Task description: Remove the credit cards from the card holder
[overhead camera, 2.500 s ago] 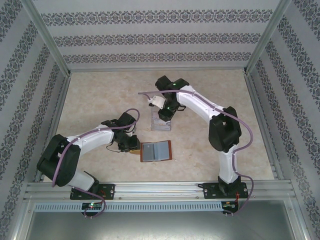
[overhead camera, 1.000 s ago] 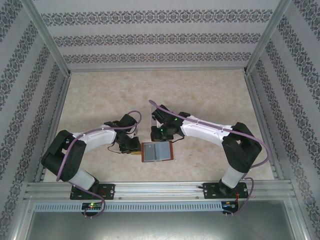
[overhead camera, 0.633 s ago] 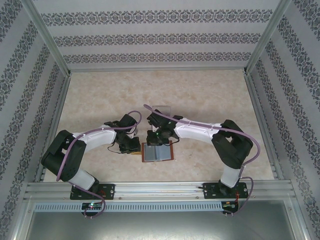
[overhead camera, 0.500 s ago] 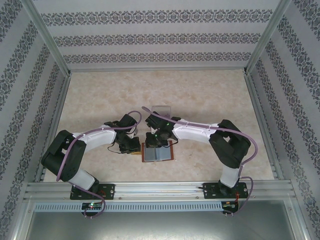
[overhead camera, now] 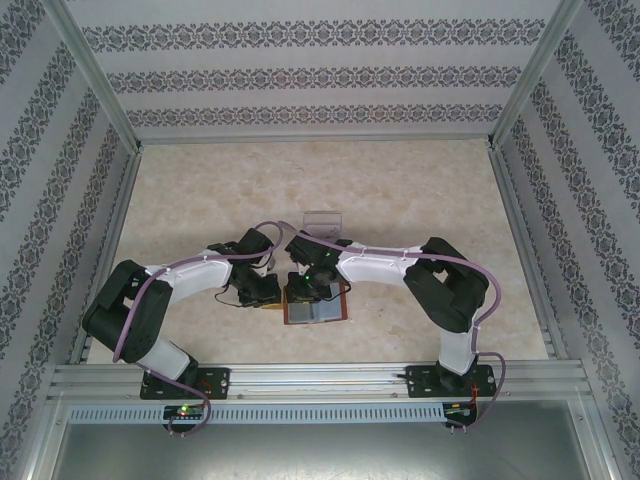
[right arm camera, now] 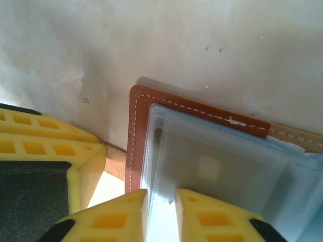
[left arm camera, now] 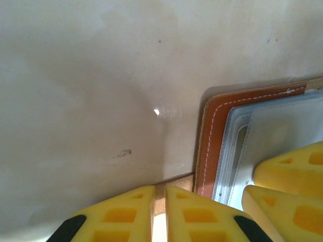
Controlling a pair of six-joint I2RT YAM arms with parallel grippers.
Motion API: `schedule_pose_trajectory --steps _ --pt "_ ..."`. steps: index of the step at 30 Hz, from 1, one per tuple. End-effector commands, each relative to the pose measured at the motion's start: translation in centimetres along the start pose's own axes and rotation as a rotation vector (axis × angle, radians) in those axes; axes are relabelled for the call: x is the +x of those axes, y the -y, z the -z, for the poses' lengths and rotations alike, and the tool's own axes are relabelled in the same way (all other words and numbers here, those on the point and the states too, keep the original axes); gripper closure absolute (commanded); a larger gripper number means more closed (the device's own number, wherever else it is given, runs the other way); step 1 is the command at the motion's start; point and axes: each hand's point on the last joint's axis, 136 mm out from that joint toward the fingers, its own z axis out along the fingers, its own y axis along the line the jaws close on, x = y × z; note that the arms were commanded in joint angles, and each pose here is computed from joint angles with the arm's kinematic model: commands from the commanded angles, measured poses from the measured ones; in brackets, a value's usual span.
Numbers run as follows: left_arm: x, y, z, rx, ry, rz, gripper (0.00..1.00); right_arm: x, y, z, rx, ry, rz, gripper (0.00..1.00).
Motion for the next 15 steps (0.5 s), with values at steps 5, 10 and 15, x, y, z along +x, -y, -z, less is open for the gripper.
schedule_pose_trajectory --steps 5,10,15 --pt "0.5 -0.7 -0.3 -0.012 -0.021 -0.007 0.86 0.8 1.9 0.7 0.114 0.005 -0.009 0.72" --pt "0.6 -0.7 -0.3 -0.012 -0.021 -0.008 0.86 0.9 3.0 1.6 0.211 0.018 -0.004 0.69" --pt "0.5 -0.6 -0.4 -0.007 -0.023 -0.003 0.86 1.0 4.2 2.7 0.317 0.037 -0.003 0.66"
